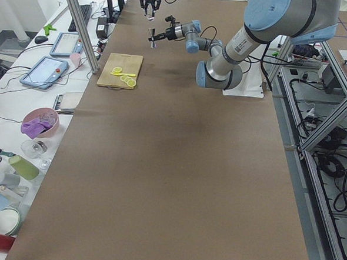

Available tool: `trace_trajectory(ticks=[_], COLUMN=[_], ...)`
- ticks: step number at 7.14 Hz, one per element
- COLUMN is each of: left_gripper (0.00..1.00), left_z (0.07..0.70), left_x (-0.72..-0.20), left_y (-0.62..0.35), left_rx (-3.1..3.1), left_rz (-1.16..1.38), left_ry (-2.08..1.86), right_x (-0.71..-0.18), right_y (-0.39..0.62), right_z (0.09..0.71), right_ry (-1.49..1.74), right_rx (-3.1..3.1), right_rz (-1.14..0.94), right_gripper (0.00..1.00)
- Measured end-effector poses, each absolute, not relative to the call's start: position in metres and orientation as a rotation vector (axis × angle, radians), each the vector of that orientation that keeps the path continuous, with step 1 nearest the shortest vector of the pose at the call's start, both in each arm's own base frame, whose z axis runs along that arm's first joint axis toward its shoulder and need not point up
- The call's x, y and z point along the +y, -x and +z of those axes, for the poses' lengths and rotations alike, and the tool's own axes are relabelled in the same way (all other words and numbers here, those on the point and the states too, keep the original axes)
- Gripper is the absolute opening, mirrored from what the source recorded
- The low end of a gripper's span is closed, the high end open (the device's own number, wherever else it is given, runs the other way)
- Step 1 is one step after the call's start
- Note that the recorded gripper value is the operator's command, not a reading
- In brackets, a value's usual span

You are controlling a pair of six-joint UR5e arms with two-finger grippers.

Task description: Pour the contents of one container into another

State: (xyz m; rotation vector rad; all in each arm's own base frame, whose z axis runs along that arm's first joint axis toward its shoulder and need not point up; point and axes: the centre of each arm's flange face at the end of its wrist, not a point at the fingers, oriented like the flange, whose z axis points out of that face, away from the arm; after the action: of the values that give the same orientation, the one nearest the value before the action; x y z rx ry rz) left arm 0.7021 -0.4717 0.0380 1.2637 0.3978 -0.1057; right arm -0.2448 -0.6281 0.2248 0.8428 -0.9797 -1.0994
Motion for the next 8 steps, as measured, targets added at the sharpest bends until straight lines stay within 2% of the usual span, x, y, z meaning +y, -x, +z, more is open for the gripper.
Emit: trace_trajectory(ticks=[8], left_gripper=[0.00], left_z=[0.040], left_x=[-0.472], left_y=[-0.702], left_rx=[0.396], left_rz=[-0.105], left_ry=[-1.263], right_x=[-0.620], right_y=[0.241], right_z=[0.216], right_ry=[-0.790], right_rx=[-0.864], right_rz=[-1.210], right_gripper=[0.00])
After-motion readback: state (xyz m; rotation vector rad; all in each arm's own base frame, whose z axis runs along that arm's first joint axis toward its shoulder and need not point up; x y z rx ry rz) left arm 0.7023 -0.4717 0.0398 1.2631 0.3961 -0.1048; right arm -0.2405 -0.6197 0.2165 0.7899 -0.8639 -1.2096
